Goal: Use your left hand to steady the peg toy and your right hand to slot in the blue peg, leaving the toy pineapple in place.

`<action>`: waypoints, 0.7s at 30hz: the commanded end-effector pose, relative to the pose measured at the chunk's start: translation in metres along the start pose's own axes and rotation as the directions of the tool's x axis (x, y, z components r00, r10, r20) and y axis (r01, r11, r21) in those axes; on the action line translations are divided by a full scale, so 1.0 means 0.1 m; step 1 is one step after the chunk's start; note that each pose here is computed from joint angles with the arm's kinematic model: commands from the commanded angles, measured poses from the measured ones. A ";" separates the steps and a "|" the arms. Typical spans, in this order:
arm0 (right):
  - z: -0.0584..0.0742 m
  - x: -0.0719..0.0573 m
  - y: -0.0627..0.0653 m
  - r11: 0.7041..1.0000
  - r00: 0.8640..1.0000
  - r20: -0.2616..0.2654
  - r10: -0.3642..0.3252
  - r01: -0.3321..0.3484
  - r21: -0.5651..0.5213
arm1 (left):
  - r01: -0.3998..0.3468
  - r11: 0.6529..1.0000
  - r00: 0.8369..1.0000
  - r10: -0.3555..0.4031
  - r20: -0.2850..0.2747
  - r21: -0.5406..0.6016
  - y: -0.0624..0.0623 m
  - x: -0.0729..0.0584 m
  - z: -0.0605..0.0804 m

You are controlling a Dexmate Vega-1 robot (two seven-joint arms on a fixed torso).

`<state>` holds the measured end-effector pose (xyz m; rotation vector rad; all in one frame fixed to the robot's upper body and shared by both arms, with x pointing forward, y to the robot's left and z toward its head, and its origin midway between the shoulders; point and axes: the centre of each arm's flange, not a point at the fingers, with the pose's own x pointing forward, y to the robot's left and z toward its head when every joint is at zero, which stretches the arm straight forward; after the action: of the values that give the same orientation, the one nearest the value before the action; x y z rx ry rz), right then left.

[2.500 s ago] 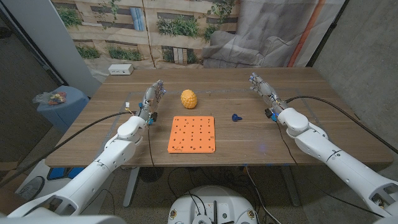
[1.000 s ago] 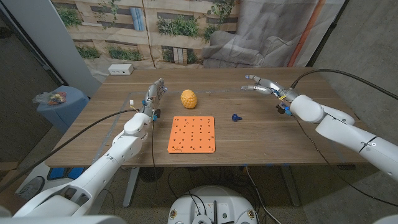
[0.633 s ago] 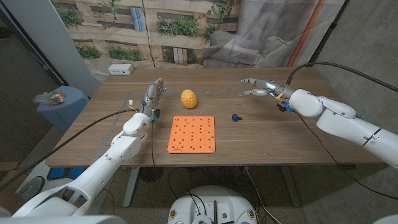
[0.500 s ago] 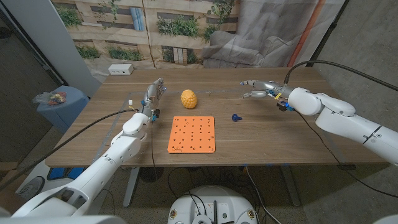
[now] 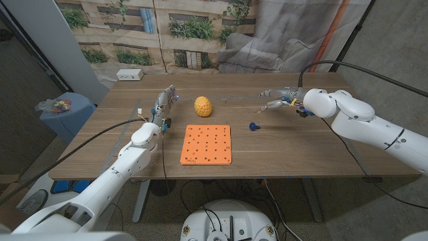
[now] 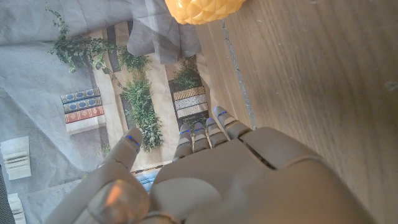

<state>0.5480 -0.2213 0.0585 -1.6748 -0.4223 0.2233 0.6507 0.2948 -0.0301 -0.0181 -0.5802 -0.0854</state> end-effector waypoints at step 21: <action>0.50 0.18 0.10 0.923 0.956 -0.203 0.211 -0.264 -0.281 | -0.004 1.000 0.999 0.004 -0.036 0.005 0.05 -0.07 -0.08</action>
<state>0.5456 -0.1887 0.0465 -1.9326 -0.1791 0.2105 0.6506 0.2991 -0.0374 -0.0129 -0.5501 -0.0809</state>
